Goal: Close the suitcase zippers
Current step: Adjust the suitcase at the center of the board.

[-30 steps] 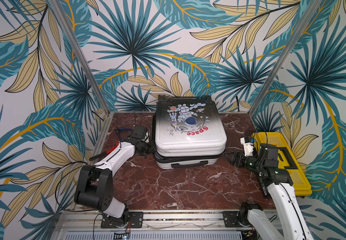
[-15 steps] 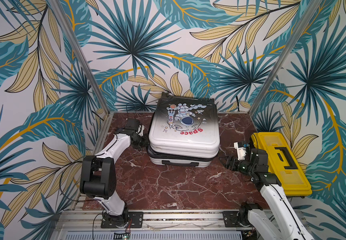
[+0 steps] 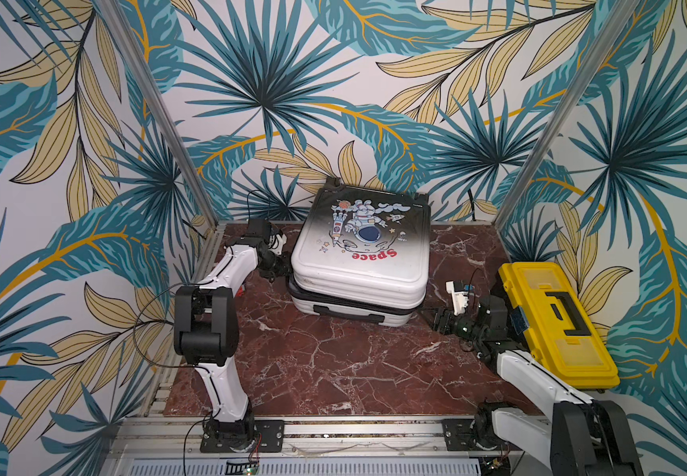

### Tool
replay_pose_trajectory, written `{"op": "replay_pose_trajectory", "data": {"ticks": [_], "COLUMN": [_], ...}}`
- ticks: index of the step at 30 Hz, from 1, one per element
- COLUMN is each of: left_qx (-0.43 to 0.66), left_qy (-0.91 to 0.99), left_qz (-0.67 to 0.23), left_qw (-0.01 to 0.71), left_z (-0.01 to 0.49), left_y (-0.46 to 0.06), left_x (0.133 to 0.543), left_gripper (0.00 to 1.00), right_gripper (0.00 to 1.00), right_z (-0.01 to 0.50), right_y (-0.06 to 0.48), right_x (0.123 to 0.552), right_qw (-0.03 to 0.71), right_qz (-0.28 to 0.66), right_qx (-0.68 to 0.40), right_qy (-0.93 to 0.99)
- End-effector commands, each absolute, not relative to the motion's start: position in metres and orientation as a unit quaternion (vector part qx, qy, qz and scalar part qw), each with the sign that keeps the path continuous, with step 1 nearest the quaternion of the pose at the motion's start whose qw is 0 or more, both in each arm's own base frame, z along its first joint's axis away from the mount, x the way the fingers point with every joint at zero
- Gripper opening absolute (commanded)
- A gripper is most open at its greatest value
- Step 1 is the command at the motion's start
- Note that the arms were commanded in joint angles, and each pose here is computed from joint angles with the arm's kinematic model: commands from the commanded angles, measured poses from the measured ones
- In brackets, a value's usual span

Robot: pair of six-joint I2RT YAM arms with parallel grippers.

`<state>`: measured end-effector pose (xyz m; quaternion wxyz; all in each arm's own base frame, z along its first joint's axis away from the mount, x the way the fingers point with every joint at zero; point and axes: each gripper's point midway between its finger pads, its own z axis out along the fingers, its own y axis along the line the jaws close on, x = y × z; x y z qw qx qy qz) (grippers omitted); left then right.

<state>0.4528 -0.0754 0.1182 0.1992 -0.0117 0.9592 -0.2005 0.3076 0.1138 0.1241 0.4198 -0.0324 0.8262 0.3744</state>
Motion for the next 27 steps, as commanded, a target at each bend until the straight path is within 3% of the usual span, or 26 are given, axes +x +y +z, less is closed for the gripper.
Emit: {"op": "replay_pose_trajectory", "data": {"ticks": [1, 10, 20, 27], "left_qx": [0.015, 0.054, 0.118, 0.121], "left_qy": [0.962, 0.959, 0.958, 0.958], "left_qz": [-0.179, -0.182, -0.171, -0.171], "left_qw": [0.204, 0.208, 0.196, 0.195], "left_z": [0.109, 0.109, 0.11, 0.116], "left_y": [-0.071, -0.074, -0.072, -0.061], "left_x": [0.467, 0.47, 0.453, 0.443], "left_gripper": [0.0, 0.0, 0.0, 0.0], "right_gripper": [0.59, 0.49, 0.44, 0.34], "right_z": [0.138, 0.133, 0.129, 0.128], "right_y": [0.123, 0.138, 0.138, 0.133], "right_x": [0.322, 0.328, 0.331, 0.337], "right_qw": [0.48, 0.498, 0.514, 0.517], "right_qz": [0.379, 0.416, 0.415, 0.417], "right_qx": [-0.065, -0.109, -0.115, -0.101], "right_qy": [0.788, 0.753, 0.742, 0.741]}}
